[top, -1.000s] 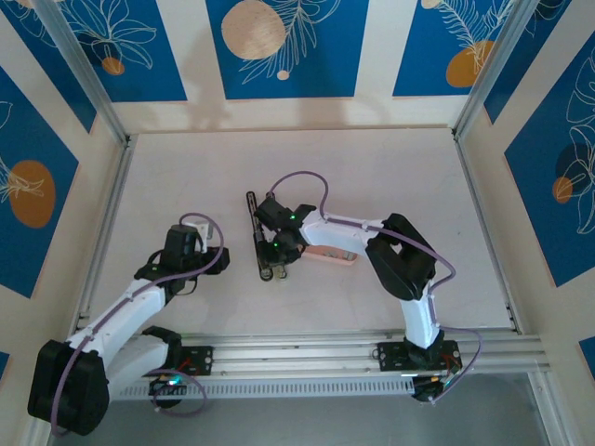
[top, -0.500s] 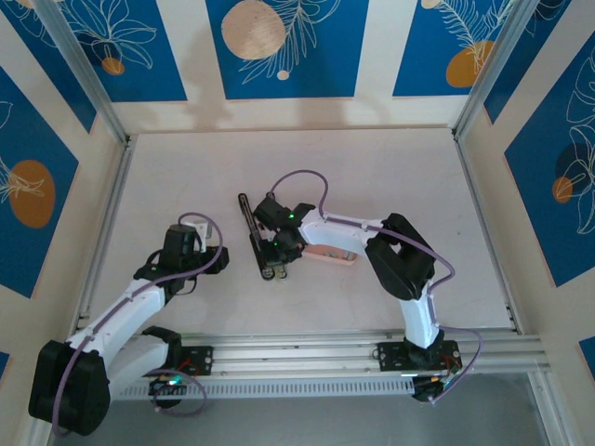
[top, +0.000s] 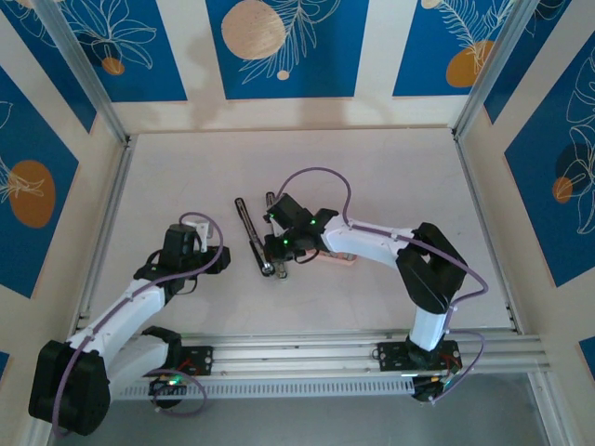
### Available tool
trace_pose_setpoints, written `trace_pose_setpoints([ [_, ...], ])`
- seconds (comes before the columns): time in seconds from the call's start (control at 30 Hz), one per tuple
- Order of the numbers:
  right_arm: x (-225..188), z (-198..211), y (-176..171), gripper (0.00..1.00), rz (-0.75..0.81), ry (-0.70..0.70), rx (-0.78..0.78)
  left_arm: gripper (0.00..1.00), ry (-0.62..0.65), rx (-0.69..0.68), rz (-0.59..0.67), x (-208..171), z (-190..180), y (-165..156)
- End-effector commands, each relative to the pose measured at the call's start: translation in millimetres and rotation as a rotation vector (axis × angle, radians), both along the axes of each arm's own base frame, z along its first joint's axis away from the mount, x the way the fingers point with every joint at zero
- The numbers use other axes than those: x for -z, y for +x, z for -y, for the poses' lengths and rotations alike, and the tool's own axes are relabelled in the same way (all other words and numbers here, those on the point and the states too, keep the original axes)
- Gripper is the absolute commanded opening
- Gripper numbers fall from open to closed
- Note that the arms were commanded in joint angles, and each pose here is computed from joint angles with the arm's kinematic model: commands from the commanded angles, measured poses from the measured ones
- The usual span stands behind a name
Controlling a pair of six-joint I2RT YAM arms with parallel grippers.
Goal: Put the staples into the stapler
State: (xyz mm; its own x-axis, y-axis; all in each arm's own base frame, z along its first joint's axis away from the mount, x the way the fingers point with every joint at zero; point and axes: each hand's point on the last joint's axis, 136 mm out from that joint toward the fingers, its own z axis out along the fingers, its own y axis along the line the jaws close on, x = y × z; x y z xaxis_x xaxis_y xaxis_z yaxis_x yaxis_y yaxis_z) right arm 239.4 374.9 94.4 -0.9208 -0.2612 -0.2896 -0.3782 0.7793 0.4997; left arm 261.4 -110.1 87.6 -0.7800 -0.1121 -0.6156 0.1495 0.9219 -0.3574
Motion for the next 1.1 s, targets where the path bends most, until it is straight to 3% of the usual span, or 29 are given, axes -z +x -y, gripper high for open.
trace_pose_setpoints([
  [0.0,-11.9,-21.1,-17.4,0.01,-0.064,0.120,-0.097,0.44,-0.020,0.012,0.014,-1.1,1.2,-0.1],
  [0.17,5.2,-24.0,-34.2,0.00,-0.152,0.069,-0.147,0.44,-0.026,0.012,0.012,-1.8,1.5,-1.7],
  [0.43,1.8,-13.9,-29.1,0.01,-0.117,0.032,-0.117,0.44,-0.043,0.018,0.005,-1.2,4.0,-3.5],
  [0.53,2.6,-10.9,-29.0,0.11,-0.097,-0.003,-0.116,0.44,-0.043,0.014,0.005,-1.1,3.6,-3.2],
  [0.67,4.5,-8.3,-23.5,0.17,-0.065,-0.075,-0.115,0.44,-0.047,0.011,0.000,-0.1,3.8,-3.1],
  [1.07,16.9,-22.8,-17.9,0.21,-0.093,-0.123,-0.132,0.44,-0.046,0.004,0.006,-1.6,3.0,-2.2],
])
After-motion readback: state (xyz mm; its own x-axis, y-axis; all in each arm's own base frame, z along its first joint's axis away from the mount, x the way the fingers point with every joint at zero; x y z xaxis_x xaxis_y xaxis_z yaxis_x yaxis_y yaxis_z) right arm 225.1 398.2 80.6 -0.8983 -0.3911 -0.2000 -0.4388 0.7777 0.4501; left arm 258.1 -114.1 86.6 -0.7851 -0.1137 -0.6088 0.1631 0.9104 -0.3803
